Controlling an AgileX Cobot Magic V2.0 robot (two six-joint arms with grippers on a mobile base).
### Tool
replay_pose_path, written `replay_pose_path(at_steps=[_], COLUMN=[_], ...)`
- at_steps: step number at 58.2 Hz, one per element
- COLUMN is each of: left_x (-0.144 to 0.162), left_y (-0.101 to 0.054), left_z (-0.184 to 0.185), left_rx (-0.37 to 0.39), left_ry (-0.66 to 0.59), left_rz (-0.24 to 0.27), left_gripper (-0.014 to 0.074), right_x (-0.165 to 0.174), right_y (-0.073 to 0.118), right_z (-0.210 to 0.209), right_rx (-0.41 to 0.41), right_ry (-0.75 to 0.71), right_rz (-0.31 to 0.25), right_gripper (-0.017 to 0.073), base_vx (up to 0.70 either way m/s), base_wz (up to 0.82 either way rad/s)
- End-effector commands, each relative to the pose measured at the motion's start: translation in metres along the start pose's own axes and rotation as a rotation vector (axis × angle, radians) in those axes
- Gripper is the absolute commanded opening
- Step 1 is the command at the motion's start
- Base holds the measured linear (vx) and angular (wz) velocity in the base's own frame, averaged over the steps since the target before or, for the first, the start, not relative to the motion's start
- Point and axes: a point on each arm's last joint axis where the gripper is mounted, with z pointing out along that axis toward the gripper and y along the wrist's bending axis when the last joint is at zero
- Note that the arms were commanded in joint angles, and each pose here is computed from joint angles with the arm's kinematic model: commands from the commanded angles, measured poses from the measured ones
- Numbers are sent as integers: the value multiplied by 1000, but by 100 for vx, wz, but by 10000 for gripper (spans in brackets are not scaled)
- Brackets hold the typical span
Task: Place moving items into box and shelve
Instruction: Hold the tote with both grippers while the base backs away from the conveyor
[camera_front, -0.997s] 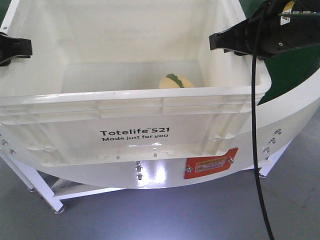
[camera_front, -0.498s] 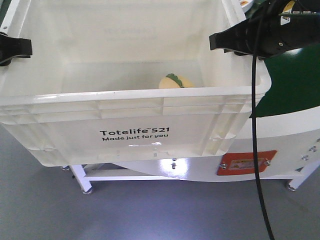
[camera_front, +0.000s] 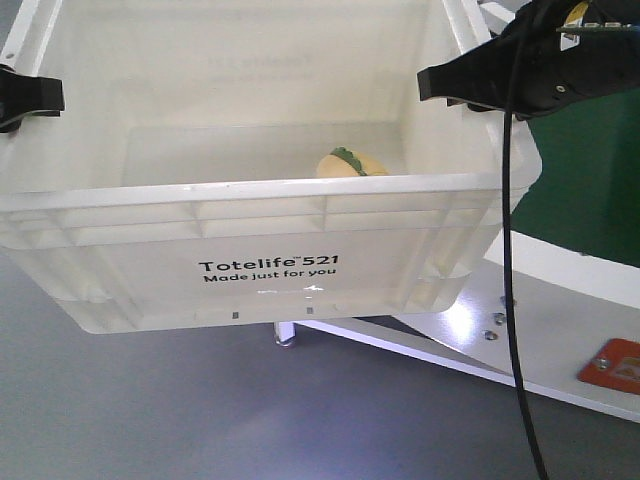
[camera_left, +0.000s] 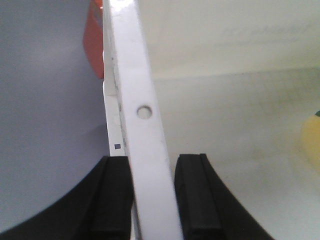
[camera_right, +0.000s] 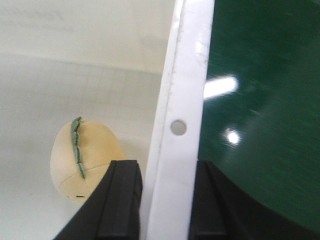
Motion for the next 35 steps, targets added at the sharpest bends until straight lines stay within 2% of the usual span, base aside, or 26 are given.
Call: replay_pose_path(at_steps=[1,35], left_x=[-26,-26], left_y=[-3,-3], left_z=[-24,-24], left_rx=[11,11], left_ry=[-240,-240], left_rz=[51,51], left_gripper=[56,56], right_x=[-24,-24], right_y=[-7,-7], right_z=[-31,-31], right_rx=[17,17], right_ry=[-220,-220], right_rz=[-39,-39], right_gripper=[110,110], base_vx=[-8,-5], base_wz=[66,69])
